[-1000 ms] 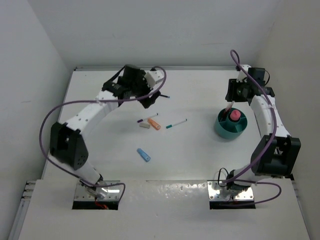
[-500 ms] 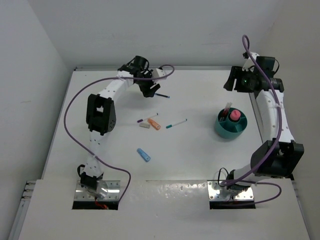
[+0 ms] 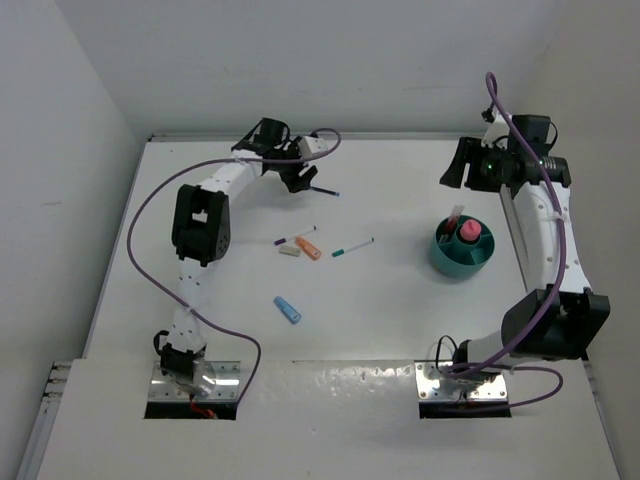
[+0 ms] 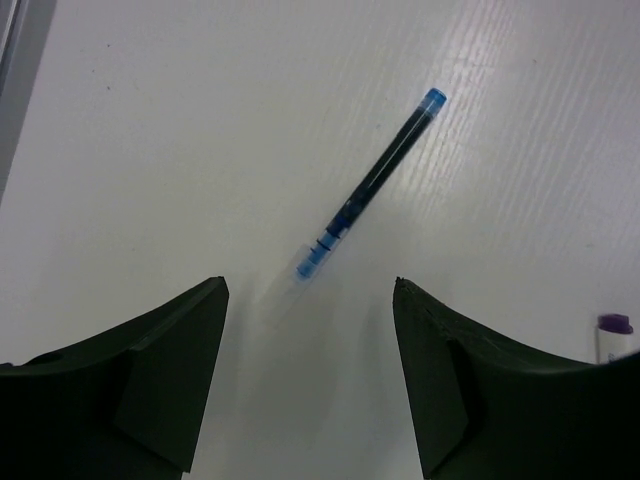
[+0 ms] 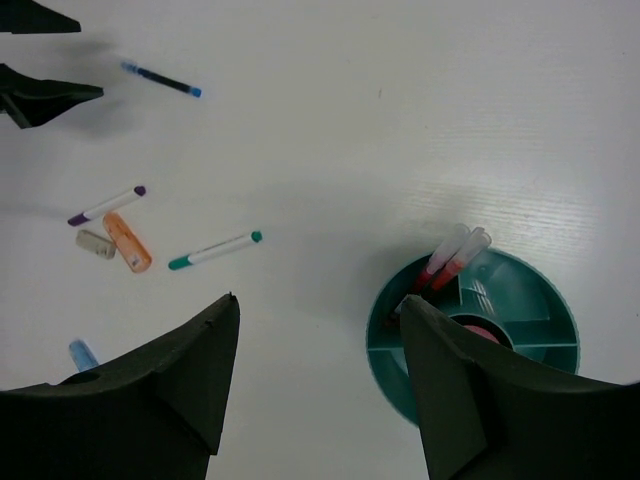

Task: Sort the stationery into containers
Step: Pick up the pen from the center of the board.

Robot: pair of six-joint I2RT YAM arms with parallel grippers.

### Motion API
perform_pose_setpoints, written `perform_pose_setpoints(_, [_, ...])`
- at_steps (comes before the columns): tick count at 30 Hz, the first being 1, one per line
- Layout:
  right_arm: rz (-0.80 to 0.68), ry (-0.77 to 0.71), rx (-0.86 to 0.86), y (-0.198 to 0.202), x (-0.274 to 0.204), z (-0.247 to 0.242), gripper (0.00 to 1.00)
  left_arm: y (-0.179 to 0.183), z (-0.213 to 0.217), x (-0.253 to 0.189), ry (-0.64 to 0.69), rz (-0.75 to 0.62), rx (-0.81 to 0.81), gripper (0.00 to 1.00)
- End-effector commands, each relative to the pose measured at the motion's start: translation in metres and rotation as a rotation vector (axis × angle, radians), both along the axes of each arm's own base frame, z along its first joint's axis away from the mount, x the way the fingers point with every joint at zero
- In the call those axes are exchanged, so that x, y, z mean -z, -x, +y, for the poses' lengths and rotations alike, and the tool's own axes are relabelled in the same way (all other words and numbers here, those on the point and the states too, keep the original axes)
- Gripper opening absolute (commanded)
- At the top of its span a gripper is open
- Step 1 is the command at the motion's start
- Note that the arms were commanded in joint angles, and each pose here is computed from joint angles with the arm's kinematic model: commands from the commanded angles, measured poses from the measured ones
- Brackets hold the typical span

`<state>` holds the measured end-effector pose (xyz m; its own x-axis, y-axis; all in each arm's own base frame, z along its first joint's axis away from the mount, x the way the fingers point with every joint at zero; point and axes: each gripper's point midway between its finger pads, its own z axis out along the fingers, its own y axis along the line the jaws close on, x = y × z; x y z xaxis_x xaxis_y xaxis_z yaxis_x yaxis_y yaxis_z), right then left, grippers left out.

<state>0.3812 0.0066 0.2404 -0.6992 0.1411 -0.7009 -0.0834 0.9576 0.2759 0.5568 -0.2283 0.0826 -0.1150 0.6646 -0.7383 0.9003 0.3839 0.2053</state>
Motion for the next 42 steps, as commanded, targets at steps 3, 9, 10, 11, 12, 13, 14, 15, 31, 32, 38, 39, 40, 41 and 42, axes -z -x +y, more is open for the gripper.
perform_pose_setpoints(3, [-0.042,-0.007,-0.027,0.008,-0.022,0.008,0.65,-0.018,-0.017,0.011,0.137,0.009,0.005,0.74])
perform_pose_setpoints(9, [-0.028,0.002,-0.031,0.012,-0.021,0.007,0.65,-0.030,-0.024,0.029,0.228,0.066,-0.014,0.75])
perform_pose_setpoints(10, [-0.022,0.001,-0.031,0.012,-0.020,0.007,0.65,-0.031,-0.025,0.028,0.226,0.062,-0.010,0.75])
perform_pose_setpoints(11, [-0.024,0.001,-0.032,0.012,-0.020,0.007,0.65,-0.030,-0.023,0.030,0.220,0.067,-0.010,0.73])
perform_pose_setpoints(12, [-0.020,-0.001,-0.033,0.013,-0.018,0.008,0.65,-0.028,-0.021,0.032,0.211,0.074,-0.012,0.72])
perform_pose_setpoints(13, [-0.021,-0.002,-0.034,0.013,-0.018,0.008,0.64,-0.028,-0.020,0.030,0.209,0.070,-0.011,0.70])
perform_pose_setpoints(14, [-0.022,-0.005,-0.034,0.013,-0.019,0.008,0.64,-0.026,-0.019,0.033,0.210,0.078,-0.032,0.66])
perform_pose_setpoints(15, [-0.021,-0.007,-0.036,0.013,-0.018,0.009,0.64,-0.025,-0.018,0.031,0.203,0.082,-0.041,0.64])
perform_pose_setpoints(31, [-0.036,-0.053,-0.063,0.015,-0.022,0.018,0.62,0.090,0.003,0.117,-0.407,0.370,0.094,0.14])
perform_pose_setpoints(32, [-0.038,-0.055,-0.067,0.016,-0.022,0.019,0.62,0.095,0.005,0.118,-0.413,0.387,0.095,0.11])
perform_pose_setpoints(38, [-0.032,-0.077,-0.094,0.020,-0.021,0.029,0.61,0.116,0.003,0.111,-0.350,0.436,0.043,0.00])
perform_pose_setpoints(39, [-0.038,-0.084,-0.102,0.021,-0.023,0.032,0.61,0.119,0.003,0.109,-0.315,0.455,0.008,0.00])
perform_pose_setpoints(40, [-0.045,-0.098,-0.120,0.022,-0.023,0.038,0.61,0.107,-0.004,0.087,-0.215,0.423,-0.004,0.00])
perform_pose_setpoints(41, [-0.050,-0.097,-0.125,0.022,-0.023,0.040,0.61,0.100,-0.006,0.072,-0.149,0.406,-0.021,0.00])
perform_pose_setpoints(42, [-0.054,-0.118,-0.135,0.024,-0.024,0.045,0.61,0.093,-0.008,0.056,-0.075,0.389,-0.039,0.00])
